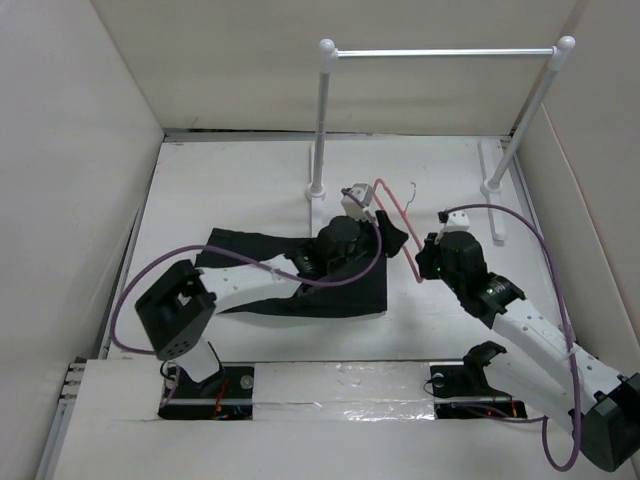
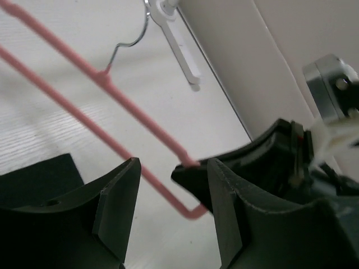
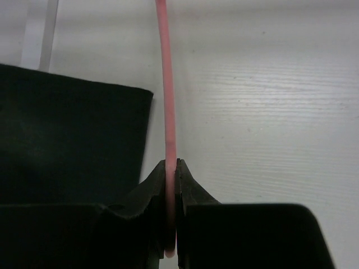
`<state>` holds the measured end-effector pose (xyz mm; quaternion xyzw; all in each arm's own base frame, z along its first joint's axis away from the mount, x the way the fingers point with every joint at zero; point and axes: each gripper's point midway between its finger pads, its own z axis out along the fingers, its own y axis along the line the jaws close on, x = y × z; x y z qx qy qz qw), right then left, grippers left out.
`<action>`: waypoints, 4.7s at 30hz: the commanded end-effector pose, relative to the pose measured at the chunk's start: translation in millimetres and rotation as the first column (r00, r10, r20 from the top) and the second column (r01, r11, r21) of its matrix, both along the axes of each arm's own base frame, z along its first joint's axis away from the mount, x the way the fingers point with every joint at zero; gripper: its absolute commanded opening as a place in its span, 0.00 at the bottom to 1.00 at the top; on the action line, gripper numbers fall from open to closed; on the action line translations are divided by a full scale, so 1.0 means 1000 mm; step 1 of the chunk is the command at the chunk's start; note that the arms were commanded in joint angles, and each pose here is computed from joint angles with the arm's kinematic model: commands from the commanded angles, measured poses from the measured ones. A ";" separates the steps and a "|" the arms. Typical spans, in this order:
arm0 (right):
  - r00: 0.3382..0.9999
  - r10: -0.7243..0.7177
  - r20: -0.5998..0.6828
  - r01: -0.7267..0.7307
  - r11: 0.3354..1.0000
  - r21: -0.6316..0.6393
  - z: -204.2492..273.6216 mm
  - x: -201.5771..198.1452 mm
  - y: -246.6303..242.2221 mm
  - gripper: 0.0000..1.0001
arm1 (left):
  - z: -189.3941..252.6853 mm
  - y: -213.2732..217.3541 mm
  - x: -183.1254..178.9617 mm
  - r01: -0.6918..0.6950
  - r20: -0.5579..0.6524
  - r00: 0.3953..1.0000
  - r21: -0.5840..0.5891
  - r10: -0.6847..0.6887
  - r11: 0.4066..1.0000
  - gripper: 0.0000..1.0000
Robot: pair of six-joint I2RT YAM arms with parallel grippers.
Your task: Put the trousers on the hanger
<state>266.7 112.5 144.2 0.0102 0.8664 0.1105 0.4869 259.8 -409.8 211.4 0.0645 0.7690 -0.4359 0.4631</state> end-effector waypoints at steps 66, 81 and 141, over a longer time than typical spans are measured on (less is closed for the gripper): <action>0.983 0.150 0.105 -0.179 0.907 0.381 -0.006 0.021 0.044 0.46 | -0.051 -0.051 -0.056 0.132 -0.104 0.982 -0.230 -0.159 0.964 0.00; 0.986 0.069 0.151 -0.124 0.908 0.399 0.009 0.024 0.032 0.00 | -0.087 -0.053 -0.088 0.167 -0.148 0.971 -0.151 -0.189 0.974 0.26; 0.954 0.300 -0.024 -0.270 0.886 0.376 -0.071 0.001 0.075 0.39 | -0.180 0.006 -0.111 -0.133 -0.331 0.933 0.040 0.139 0.990 0.00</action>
